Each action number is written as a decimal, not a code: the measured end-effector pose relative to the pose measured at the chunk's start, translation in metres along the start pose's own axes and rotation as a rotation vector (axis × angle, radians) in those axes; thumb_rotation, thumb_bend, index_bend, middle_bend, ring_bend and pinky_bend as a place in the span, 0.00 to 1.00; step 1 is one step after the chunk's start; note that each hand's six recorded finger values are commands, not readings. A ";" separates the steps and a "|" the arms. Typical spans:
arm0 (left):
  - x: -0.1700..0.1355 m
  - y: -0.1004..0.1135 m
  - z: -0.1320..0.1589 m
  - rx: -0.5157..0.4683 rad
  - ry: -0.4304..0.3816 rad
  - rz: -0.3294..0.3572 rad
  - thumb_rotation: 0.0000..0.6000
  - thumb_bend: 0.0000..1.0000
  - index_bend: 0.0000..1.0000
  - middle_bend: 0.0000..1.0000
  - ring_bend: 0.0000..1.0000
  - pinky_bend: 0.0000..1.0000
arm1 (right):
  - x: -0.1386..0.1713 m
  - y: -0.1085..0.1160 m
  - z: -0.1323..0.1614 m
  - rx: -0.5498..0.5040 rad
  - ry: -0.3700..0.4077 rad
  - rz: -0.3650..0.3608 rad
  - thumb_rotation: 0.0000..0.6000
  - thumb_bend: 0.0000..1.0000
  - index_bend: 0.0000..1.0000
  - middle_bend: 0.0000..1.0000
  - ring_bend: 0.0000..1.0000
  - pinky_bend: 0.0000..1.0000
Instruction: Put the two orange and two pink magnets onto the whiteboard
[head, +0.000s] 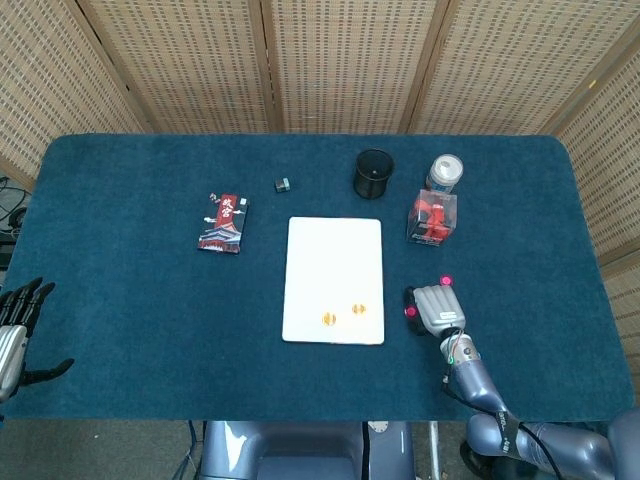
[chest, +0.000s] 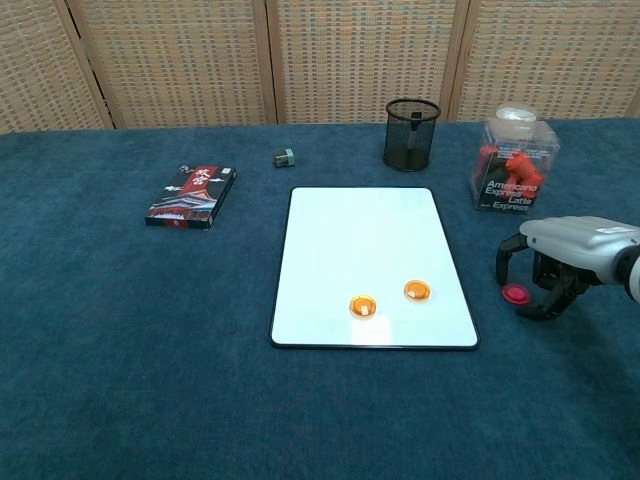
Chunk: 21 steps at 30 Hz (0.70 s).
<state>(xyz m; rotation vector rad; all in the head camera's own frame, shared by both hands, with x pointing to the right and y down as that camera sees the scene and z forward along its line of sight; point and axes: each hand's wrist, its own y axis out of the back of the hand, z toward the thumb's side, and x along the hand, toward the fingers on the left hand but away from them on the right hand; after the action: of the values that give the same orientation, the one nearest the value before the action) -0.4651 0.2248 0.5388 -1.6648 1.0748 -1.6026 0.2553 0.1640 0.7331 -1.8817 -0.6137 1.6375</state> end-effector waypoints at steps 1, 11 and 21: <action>0.000 0.000 0.000 0.000 0.000 -0.001 1.00 0.09 0.00 0.00 0.00 0.00 | 0.000 -0.001 -0.001 0.000 -0.003 0.003 1.00 0.36 0.44 0.96 1.00 1.00; 0.001 -0.001 0.001 0.002 -0.001 -0.006 1.00 0.09 0.00 0.00 0.00 0.00 | -0.001 -0.003 -0.006 -0.020 -0.010 0.009 1.00 0.36 0.54 0.96 1.00 1.00; 0.000 -0.001 0.001 0.001 0.000 -0.006 1.00 0.09 0.00 0.00 0.00 0.00 | -0.001 -0.003 -0.006 -0.038 -0.004 -0.004 1.00 0.36 0.56 0.96 1.00 1.00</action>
<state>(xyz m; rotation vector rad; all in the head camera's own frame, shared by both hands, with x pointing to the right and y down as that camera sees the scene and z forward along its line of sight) -0.4644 0.2252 0.5400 -1.6694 1.0698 -1.6062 0.2614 0.1648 0.7362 -1.9037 -0.6535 1.6384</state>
